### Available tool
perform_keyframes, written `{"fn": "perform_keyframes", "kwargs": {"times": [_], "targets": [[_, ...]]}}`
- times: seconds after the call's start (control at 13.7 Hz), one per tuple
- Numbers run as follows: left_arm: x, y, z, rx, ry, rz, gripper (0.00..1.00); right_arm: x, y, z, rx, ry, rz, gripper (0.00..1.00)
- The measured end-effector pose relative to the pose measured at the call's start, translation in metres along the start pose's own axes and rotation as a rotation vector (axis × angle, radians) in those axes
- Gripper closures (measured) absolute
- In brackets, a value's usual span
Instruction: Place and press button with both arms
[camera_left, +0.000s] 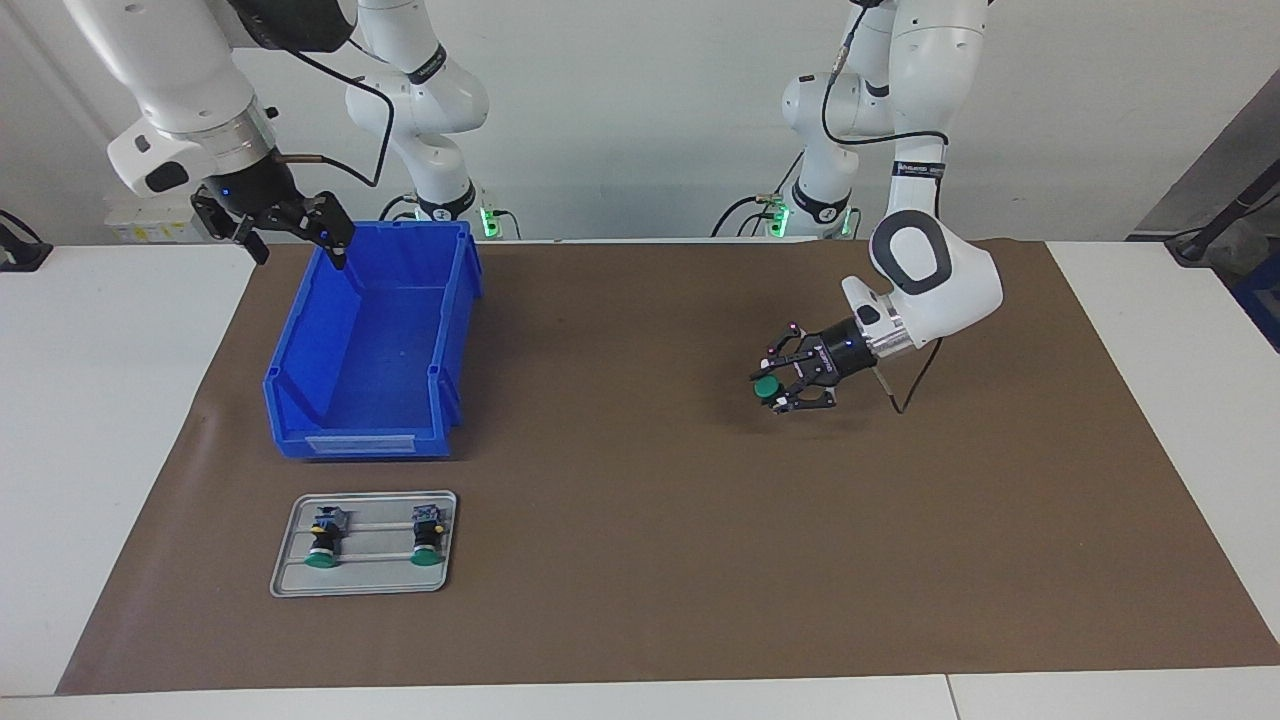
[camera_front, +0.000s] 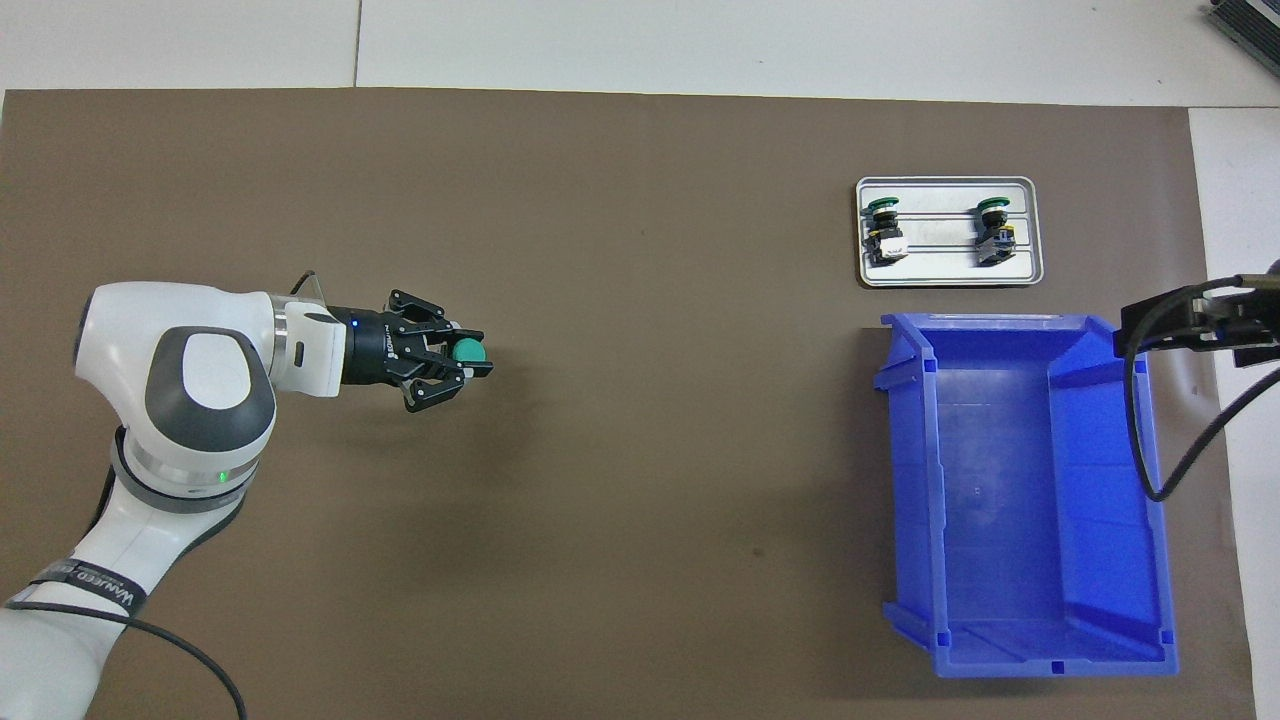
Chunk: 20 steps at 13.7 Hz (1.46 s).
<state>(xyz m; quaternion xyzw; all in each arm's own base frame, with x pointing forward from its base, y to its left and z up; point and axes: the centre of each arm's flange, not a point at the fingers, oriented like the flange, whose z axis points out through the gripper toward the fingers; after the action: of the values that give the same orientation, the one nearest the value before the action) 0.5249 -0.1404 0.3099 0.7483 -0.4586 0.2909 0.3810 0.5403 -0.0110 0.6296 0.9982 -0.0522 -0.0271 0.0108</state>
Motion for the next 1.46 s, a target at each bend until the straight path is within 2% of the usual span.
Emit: {"fn": "perform_keyframes", "kwargs": {"times": [0.37,0.73,0.95,1.46], "targets": [[-0.004,0.008,0.011,-0.008,0.048,-0.031,0.60,0.000,0.000,0.000,0.000,0.000,0.000,0.00],[0.002,0.033,0.051,-0.066,0.062,0.000,0.60,0.000,0.000,0.000,0.000,0.000,0.000,0.00],[0.000,0.040,0.070,-0.054,0.150,-0.002,0.60,0.000,0.000,0.000,0.000,0.000,0.000,0.00],[-0.019,0.047,0.088,-0.016,0.265,-0.002,0.60,0.000,0.000,0.000,0.000,0.000,0.000,0.00]]}}
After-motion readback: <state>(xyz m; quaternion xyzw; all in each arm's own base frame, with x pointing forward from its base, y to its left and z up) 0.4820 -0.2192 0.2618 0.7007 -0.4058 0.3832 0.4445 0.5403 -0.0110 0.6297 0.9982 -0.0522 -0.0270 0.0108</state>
